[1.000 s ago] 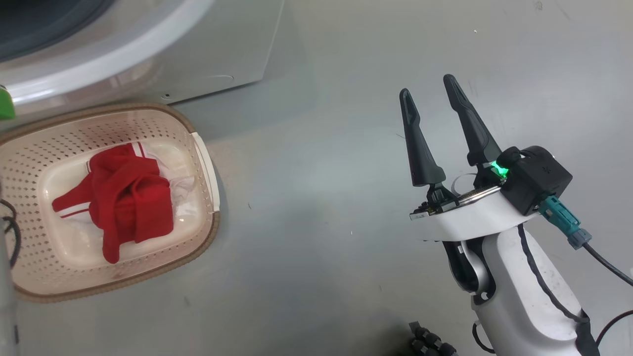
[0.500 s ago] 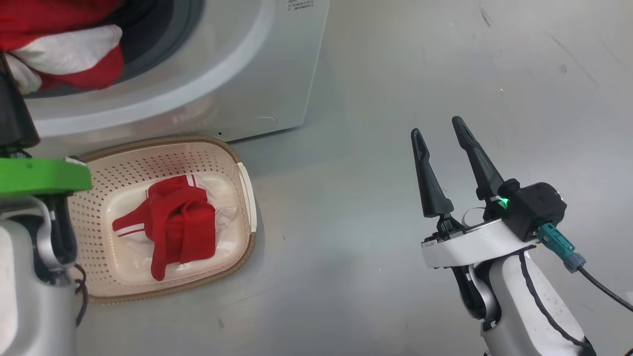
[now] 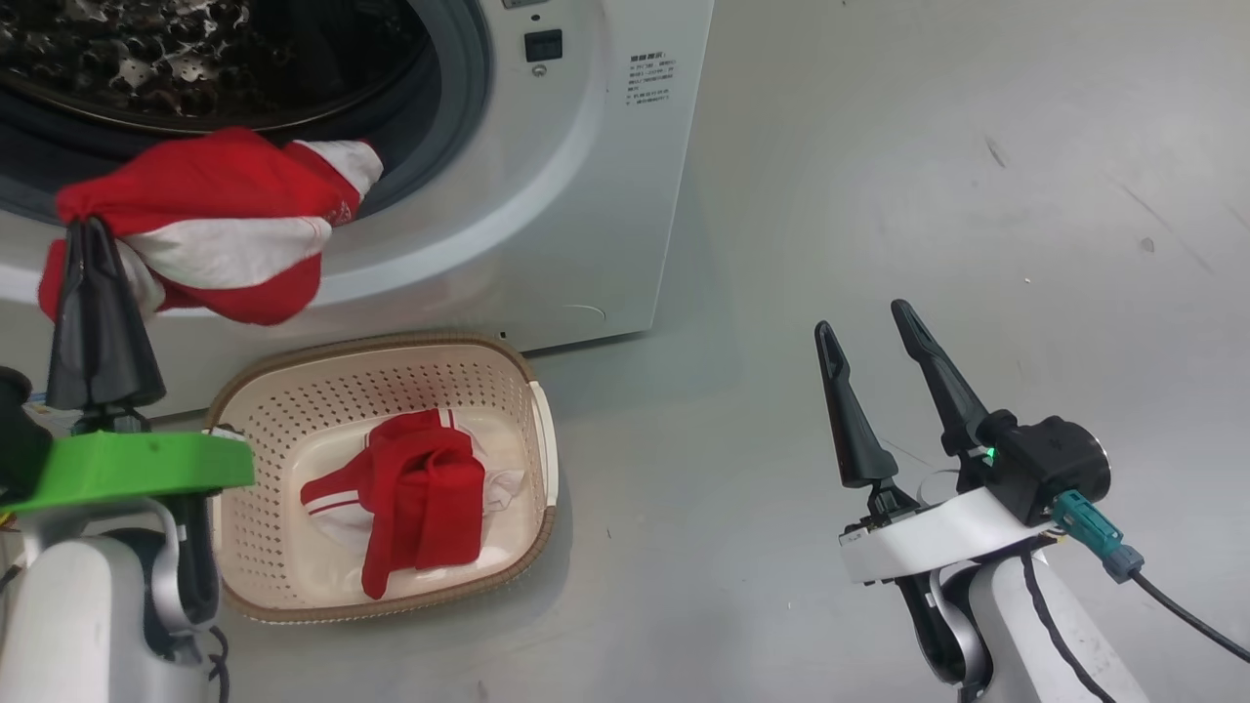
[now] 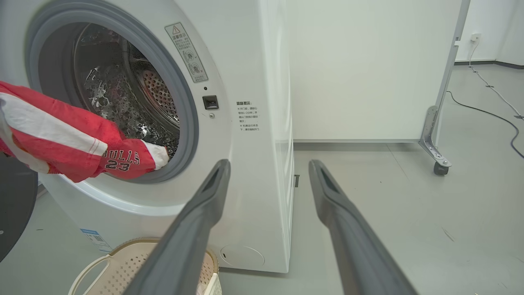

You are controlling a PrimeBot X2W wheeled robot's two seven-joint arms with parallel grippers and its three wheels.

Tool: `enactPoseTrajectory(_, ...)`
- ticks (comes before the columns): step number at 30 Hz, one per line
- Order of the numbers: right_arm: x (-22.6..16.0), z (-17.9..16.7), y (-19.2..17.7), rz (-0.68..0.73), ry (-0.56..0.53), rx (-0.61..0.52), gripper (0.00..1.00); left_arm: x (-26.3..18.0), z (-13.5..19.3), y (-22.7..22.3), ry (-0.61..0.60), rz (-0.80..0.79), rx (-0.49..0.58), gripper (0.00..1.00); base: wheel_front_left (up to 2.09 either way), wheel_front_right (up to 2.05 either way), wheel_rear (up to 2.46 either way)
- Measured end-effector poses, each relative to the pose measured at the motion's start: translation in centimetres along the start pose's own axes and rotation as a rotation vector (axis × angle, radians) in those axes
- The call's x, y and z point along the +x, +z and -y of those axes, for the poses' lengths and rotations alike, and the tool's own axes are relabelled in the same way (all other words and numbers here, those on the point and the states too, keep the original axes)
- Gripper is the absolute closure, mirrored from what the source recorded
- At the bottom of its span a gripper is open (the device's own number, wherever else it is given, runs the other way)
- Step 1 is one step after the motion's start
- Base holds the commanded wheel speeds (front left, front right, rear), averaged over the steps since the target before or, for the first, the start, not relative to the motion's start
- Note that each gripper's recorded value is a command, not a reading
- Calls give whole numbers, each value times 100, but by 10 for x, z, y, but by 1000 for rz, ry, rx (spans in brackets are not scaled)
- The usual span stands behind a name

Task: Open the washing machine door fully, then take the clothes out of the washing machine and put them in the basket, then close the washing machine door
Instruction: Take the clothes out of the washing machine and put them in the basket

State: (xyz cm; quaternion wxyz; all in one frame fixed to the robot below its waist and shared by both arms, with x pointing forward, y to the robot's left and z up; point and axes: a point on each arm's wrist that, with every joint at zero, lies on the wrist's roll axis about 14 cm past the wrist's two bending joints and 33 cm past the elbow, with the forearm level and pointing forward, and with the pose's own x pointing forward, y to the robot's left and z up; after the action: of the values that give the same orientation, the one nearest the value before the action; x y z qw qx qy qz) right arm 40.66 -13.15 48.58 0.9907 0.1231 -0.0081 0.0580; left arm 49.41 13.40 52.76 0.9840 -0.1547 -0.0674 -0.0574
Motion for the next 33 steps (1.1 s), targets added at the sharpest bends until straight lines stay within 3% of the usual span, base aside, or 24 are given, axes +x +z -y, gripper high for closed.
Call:
enactPoseTrajectory(14,-12,-17,2,4,47,9,0,-38,3,19,36,42,-28,100,0,0,0)
enactPoseTrajectory(33,-4,-13,-25,-65,48,13,0,-55,-5,-80,73,-218,-73,100,0,0,0)
